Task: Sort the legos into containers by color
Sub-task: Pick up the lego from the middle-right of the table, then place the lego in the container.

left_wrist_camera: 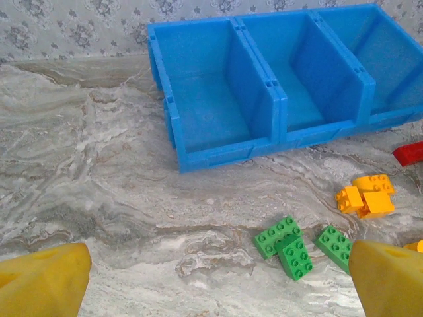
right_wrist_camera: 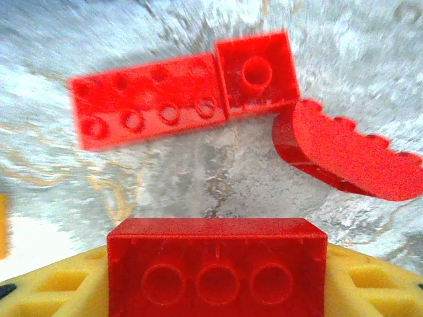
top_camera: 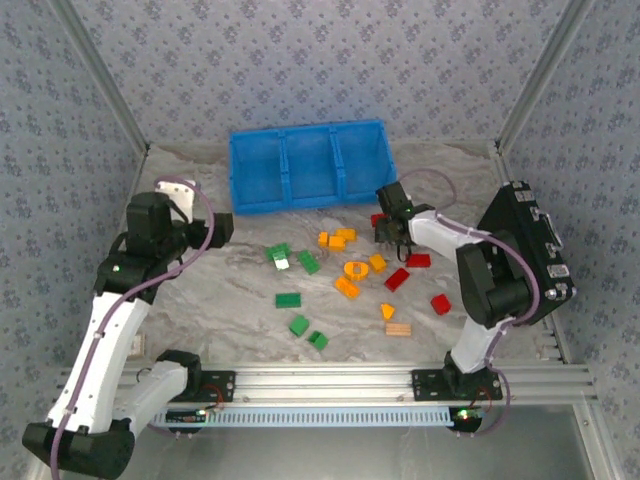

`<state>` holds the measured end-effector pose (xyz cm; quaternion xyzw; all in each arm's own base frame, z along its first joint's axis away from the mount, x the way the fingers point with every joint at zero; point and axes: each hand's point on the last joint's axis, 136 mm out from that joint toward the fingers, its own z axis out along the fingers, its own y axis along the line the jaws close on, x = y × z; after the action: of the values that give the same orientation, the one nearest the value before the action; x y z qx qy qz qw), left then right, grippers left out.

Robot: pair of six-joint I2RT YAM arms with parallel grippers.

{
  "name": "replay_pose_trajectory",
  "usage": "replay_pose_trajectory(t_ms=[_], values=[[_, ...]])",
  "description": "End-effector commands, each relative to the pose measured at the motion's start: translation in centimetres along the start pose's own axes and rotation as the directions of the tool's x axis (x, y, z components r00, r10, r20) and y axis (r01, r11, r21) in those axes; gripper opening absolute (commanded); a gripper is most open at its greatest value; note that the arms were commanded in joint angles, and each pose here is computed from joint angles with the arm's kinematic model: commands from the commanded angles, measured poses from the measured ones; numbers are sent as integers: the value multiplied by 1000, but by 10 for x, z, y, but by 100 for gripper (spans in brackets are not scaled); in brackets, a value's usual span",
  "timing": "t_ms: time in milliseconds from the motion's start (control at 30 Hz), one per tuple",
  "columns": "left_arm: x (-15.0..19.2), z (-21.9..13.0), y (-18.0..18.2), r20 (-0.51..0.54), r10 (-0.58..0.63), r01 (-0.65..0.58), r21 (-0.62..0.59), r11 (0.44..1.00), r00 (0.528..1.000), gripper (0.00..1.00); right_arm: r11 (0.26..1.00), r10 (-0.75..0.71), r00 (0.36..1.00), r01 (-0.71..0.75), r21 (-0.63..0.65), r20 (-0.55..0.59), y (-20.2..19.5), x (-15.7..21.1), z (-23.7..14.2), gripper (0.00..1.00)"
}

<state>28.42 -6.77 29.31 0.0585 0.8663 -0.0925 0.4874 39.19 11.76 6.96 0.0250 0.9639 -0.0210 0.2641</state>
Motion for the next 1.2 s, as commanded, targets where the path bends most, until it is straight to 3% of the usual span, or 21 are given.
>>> replay_pose_trajectory(t_ms=[0,167,533,1000,1167], values=[[-7,-12,-5,25,26,-27,17,999,999,100,999,-19,995,21,-25,95,8,-38,-37,50],[-3,-12,-4,12,31,-31,18,999,999,100,998,-10,983,21,-59,183,21,-86,-46,50],[19,-9,1,-43,19,-19,-5,1000,999,100,993,-15,984,36,-117,177,52,-152,11,50],[30,18,5,-96,-8,5,-25,1000,995,100,982,-40,987,67,-176,153,75,-179,52,62],[35,32,4,-119,-4,3,-13,1000,993,100,978,-39,987,69,-195,153,78,-178,55,73]])
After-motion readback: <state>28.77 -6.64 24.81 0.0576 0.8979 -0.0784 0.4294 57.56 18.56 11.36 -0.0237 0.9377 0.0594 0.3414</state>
